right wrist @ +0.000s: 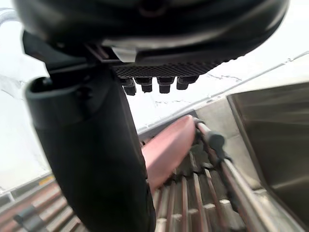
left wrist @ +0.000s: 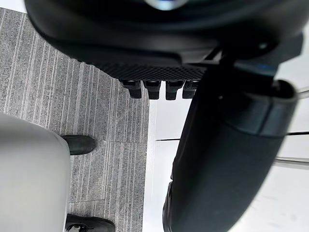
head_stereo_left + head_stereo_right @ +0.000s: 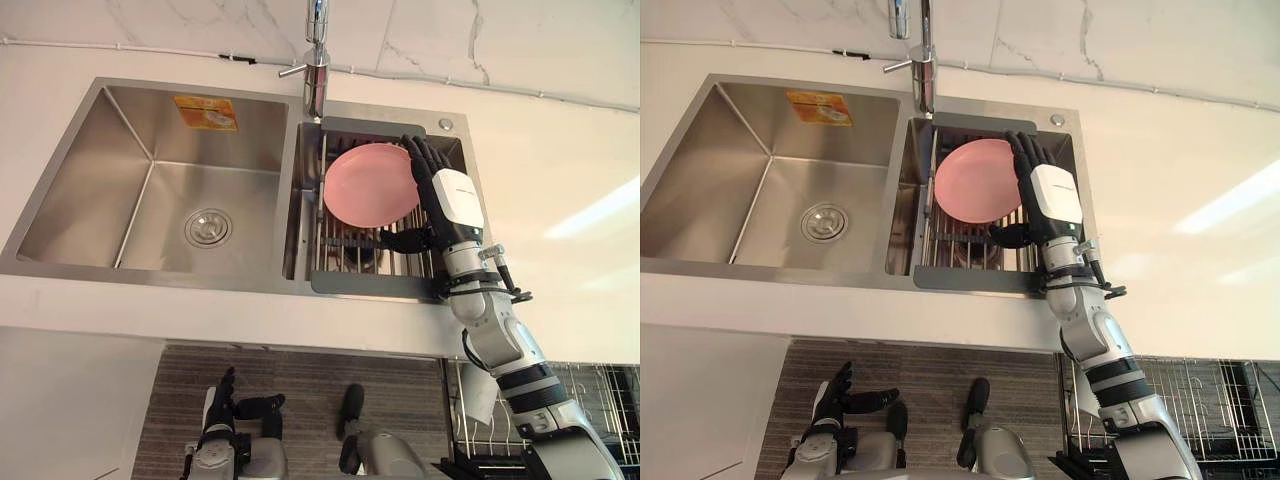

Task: Walk over to the sink, pick up the cup, carry it to the dishwasher, place the cup inside the dishwasher, then close the dishwasher door

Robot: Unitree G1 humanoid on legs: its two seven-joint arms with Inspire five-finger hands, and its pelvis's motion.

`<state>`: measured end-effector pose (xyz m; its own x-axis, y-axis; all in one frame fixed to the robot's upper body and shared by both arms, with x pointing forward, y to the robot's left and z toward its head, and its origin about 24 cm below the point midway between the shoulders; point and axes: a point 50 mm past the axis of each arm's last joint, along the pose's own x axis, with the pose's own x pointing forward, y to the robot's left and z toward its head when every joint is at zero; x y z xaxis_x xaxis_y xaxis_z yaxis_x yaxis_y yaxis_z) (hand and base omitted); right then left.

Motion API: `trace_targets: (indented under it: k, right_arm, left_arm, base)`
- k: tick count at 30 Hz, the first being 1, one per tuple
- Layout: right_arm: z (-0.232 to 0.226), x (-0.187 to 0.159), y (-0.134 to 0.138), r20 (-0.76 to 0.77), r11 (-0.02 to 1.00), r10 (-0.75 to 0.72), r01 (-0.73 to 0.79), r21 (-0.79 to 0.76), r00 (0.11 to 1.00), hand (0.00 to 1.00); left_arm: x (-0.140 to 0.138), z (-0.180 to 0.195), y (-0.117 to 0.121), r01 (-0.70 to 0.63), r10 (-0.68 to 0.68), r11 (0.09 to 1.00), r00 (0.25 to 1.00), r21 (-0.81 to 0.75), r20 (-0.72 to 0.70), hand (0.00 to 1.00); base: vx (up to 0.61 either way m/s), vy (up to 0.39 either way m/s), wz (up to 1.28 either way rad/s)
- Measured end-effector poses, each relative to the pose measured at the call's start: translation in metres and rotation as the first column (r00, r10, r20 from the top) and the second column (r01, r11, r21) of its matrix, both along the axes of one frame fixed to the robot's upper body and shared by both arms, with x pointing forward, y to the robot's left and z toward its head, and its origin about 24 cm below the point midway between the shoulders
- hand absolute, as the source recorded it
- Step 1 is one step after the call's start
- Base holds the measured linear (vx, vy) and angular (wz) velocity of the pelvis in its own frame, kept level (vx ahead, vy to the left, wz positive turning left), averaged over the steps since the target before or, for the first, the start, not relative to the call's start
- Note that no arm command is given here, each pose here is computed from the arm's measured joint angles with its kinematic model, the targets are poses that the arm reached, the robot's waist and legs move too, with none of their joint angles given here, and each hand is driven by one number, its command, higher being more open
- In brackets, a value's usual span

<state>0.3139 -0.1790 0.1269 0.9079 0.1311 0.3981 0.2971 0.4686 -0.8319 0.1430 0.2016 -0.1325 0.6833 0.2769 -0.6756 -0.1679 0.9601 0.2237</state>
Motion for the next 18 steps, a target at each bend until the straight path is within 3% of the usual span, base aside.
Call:
trace_targets:
  k: [4,18]
  right_arm:
    - [0.000,0.007,-0.012,-0.009,0.995,-0.052,0.051,-0.088,0.999,1.00]
    - [0.012,0.020,-0.017,0.056,0.981,-0.130,0.137,-0.139,0.990,1.00]
  left_arm:
    - [0.000,0.000,0.000,0.002,-0.002,1.000,1.000,-0.001,0.003,1.00]
    - [0.003,0.002,-0.003,0.004,-0.004,1.000,1.000,-0.005,0.022,1.00]
  base:
    - [0.00,0.000,0.00]
    - [0.00,0.001,0.01]
